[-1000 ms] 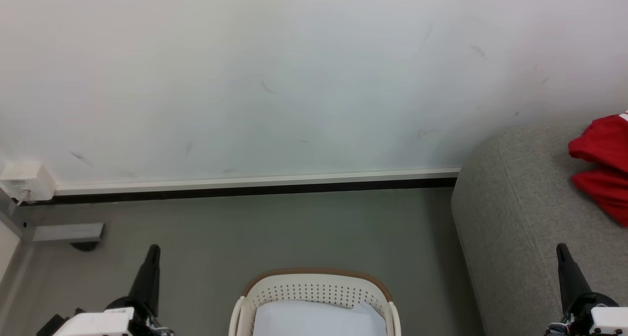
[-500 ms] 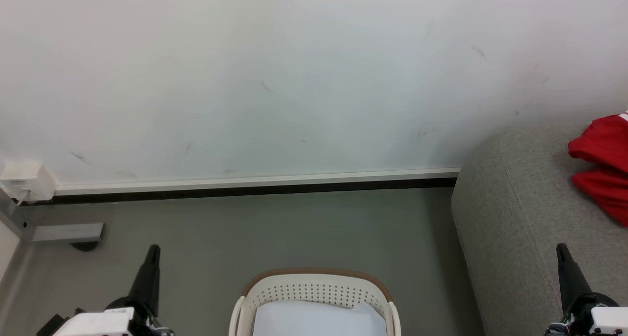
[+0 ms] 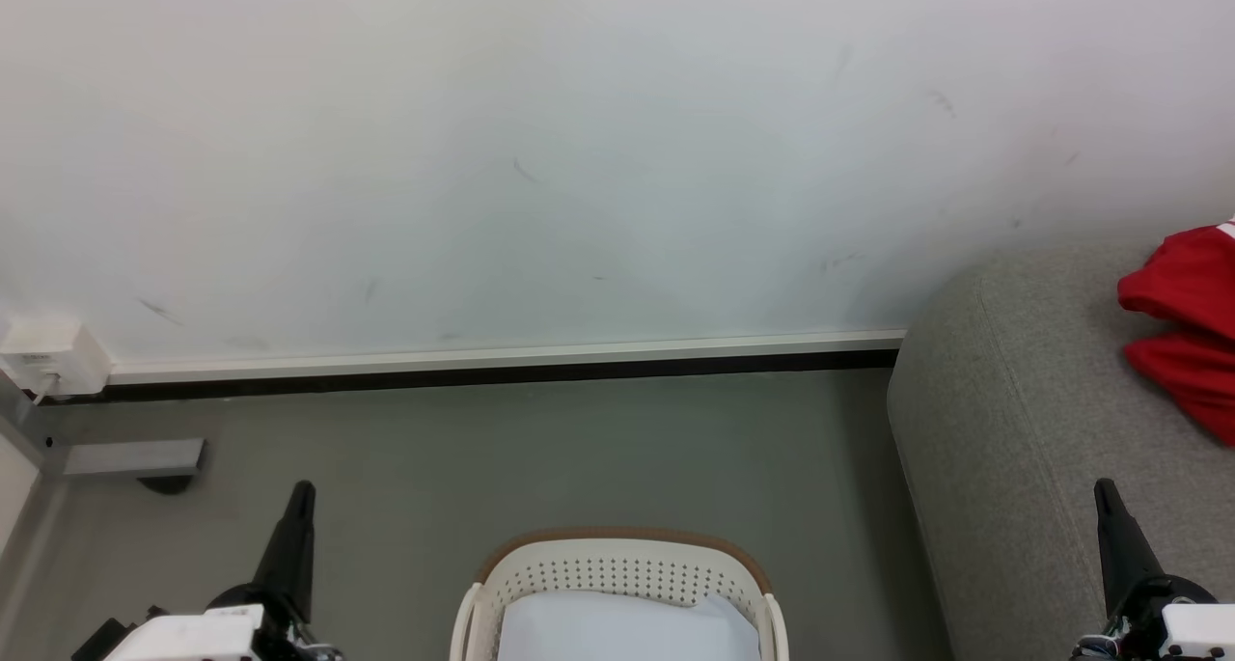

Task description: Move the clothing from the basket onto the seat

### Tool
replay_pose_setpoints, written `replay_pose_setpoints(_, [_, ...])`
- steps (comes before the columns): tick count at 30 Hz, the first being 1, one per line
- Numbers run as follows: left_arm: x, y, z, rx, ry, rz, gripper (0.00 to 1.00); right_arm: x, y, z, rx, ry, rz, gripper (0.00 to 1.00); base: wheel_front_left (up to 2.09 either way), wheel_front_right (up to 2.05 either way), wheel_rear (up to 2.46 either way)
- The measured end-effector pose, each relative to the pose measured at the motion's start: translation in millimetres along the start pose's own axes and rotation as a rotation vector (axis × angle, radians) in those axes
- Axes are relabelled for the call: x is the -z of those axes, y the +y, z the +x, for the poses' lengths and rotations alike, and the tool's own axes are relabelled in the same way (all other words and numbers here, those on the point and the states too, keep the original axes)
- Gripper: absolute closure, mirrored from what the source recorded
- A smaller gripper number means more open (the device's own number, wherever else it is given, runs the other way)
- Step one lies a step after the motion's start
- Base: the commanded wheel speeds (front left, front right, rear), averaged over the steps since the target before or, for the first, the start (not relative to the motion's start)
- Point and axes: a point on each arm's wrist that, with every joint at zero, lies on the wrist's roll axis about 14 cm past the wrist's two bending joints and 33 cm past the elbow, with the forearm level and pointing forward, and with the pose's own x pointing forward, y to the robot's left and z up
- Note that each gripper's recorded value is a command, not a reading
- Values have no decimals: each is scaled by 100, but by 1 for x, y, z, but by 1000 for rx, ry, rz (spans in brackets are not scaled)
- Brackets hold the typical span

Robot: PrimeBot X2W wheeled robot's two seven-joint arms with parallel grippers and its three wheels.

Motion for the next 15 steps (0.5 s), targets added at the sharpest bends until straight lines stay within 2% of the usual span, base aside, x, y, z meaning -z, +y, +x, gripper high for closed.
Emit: replay_pose_setpoints(15, [0, 0, 0, 0, 0, 0, 100, 0, 0, 0, 0, 0, 0, 100, 0, 0, 0])
